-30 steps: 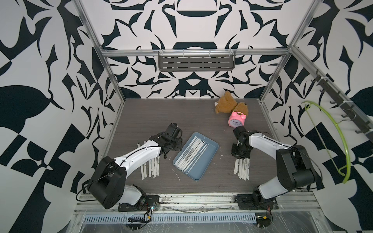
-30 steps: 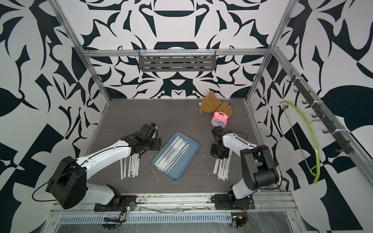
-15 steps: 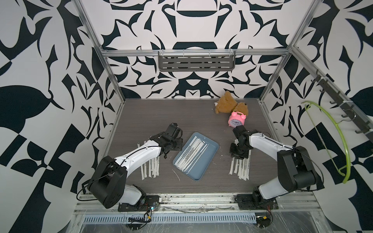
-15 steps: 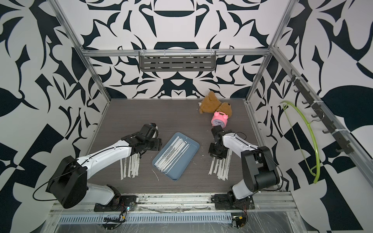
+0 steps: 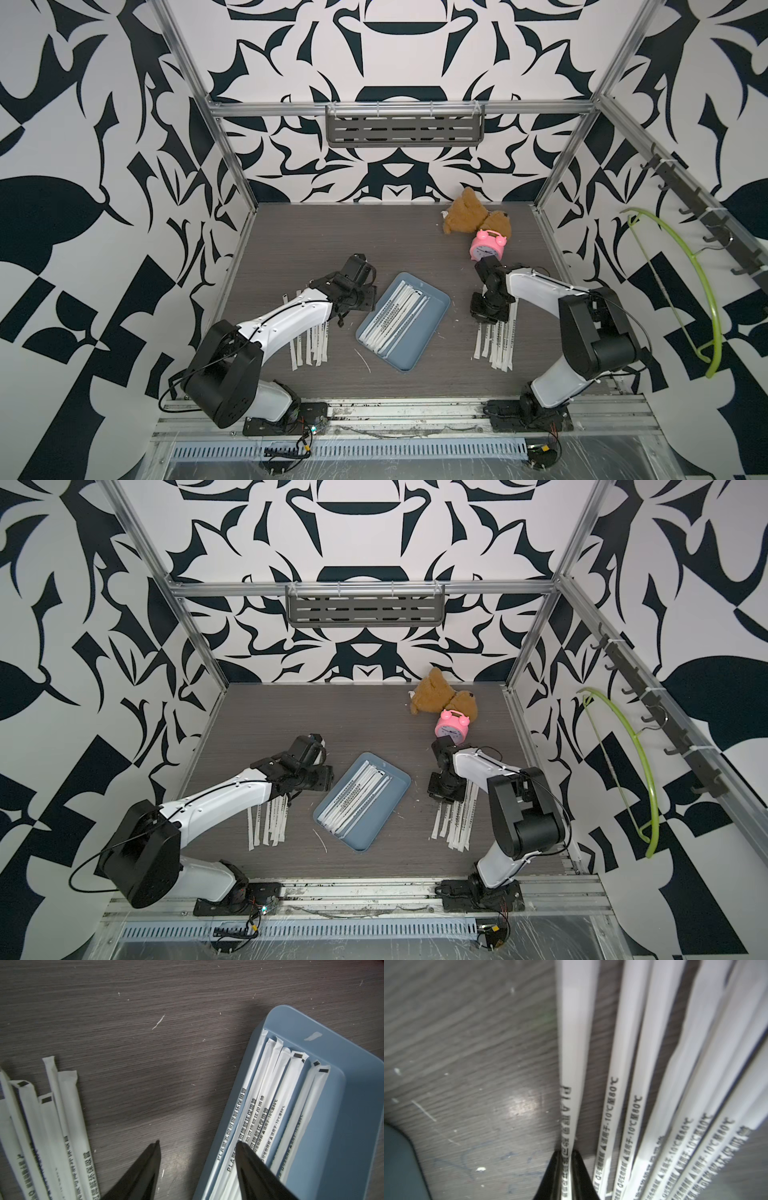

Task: Put the straws into the storage box
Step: Pick up the straw from the center of the board, then place the straw in the storage box, then pick up the straw from the center of the board, then place the straw in the storage box.

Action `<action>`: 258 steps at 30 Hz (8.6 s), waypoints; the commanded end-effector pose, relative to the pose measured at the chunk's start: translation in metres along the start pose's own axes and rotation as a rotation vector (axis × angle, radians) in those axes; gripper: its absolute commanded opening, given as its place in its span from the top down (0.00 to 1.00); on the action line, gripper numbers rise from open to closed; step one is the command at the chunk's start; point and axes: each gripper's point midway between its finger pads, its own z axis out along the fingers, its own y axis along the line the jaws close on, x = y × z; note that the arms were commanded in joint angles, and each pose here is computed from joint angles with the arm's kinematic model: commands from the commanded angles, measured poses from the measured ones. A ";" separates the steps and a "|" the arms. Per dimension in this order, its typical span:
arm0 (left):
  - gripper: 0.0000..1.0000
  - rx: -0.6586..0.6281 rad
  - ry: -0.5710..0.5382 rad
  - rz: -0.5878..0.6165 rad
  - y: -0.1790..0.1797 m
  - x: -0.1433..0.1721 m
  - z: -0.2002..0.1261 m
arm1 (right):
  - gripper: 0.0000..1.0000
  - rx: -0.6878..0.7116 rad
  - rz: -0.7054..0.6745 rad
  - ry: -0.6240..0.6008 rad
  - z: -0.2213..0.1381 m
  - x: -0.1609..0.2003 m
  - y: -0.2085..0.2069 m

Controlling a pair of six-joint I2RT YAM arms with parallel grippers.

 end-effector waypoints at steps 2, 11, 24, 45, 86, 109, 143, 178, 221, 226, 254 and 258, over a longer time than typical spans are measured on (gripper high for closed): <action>0.36 0.004 0.021 -0.010 0.002 0.007 0.004 | 0.89 -0.045 -0.005 -0.032 -0.013 0.001 0.012; 0.36 0.015 0.009 -0.093 0.018 0.004 -0.002 | 0.91 -0.179 0.073 -0.176 -0.083 0.011 0.059; 0.37 0.005 0.040 -0.179 0.036 0.011 -0.001 | 0.99 -0.371 0.325 -0.472 -0.096 0.051 0.188; 0.37 0.027 0.042 -0.222 0.042 0.010 -0.008 | 1.00 -0.359 0.388 -0.266 -0.015 0.093 0.198; 0.37 0.025 0.032 -0.209 0.042 0.007 -0.012 | 0.81 -0.260 0.305 -0.216 -0.006 0.090 0.194; 0.43 -0.310 0.086 -0.492 0.151 0.034 -0.053 | 0.69 -0.163 -0.091 -0.353 -0.075 0.056 0.193; 0.59 -0.420 0.266 -0.670 0.193 0.087 -0.013 | 0.70 -0.188 -0.214 -0.472 -0.112 0.013 0.176; 0.95 -0.317 0.190 -0.610 0.169 0.047 -0.039 | 0.72 -0.215 -0.140 -0.431 -0.117 0.012 0.174; 0.99 0.297 0.284 0.494 -0.161 0.067 0.013 | 0.73 -0.086 0.042 -0.539 -0.154 -0.025 0.062; 0.99 0.282 0.315 0.475 -0.164 0.080 0.025 | 0.73 -0.091 0.038 -0.533 -0.153 -0.026 0.066; 0.93 0.185 0.391 0.533 -0.157 0.097 0.057 | 0.73 -0.093 0.021 -0.530 -0.152 -0.029 0.071; 0.90 0.183 0.390 0.531 -0.157 0.096 0.056 | 0.73 -0.092 0.019 -0.526 -0.151 -0.029 0.071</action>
